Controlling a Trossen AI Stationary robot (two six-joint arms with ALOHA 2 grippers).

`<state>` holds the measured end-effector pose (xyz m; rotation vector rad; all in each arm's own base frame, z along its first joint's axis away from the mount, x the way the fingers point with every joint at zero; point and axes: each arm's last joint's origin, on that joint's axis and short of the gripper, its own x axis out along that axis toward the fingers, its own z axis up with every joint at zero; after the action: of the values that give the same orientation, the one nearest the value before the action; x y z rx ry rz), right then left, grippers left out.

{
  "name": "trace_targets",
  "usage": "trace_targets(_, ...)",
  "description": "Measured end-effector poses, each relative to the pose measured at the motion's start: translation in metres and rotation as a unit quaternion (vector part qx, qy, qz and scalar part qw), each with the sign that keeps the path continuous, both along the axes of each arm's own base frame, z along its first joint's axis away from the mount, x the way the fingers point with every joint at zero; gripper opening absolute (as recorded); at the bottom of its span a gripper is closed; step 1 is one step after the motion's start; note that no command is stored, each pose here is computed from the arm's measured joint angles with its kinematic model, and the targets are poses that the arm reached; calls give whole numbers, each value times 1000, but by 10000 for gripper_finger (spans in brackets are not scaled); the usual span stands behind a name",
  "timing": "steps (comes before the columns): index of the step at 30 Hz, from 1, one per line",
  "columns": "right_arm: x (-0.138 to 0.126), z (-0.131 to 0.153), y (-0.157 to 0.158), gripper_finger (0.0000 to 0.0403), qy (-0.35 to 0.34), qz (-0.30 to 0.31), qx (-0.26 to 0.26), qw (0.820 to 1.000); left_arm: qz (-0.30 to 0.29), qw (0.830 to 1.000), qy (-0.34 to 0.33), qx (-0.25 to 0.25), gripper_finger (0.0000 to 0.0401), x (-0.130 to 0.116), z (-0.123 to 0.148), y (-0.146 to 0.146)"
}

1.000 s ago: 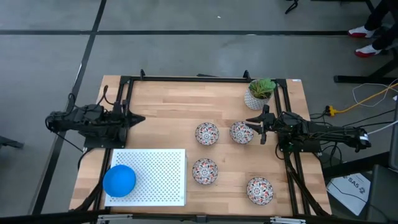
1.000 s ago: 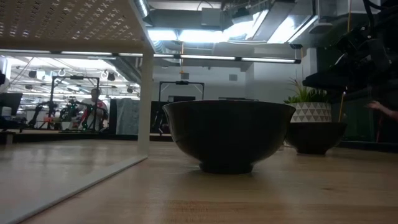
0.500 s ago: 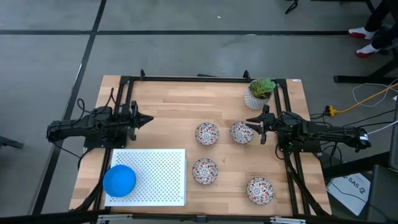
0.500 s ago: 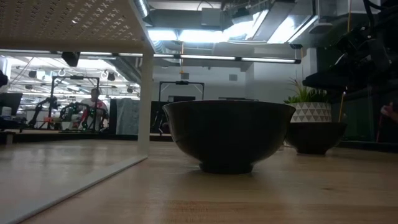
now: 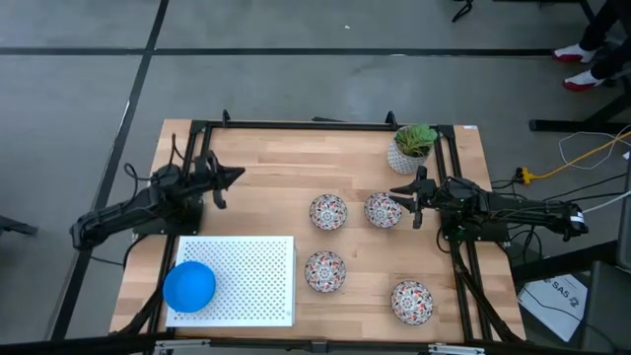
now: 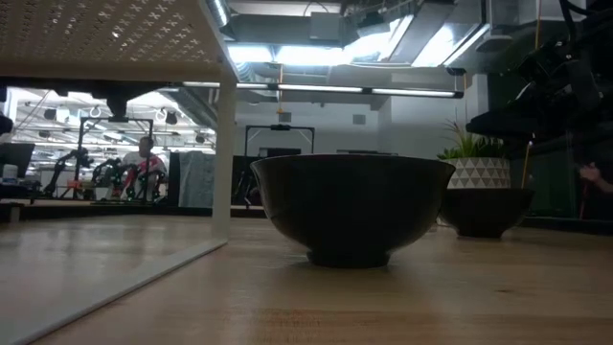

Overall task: Pick & Place Mini bowls
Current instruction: Put the patterned bowl on the shelf

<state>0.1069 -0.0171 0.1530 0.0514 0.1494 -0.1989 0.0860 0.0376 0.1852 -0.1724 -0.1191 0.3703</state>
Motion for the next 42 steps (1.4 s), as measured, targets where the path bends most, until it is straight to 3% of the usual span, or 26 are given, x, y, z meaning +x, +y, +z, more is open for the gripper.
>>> trace_targets(8,0,0,0,104,0,0,0,1000,59,998,31,-21,1,-5,-7,11)
trace_targets(16,0,0,0,104,0,0,0,1000,61,998,15,-26,1,-4,-16,15)
trace_targets(25,0,0,0,104,1,0,0,1000,78,996,41,25,2,-5,-16,17)
trace_targets(31,0,0,0,104,1,0,0,1000,125,990,54,25,2,-7,-18,19)
trace_targets(42,0,0,0,104,1,0,0,1000,130,988,65,45,2,-7,-18,19)
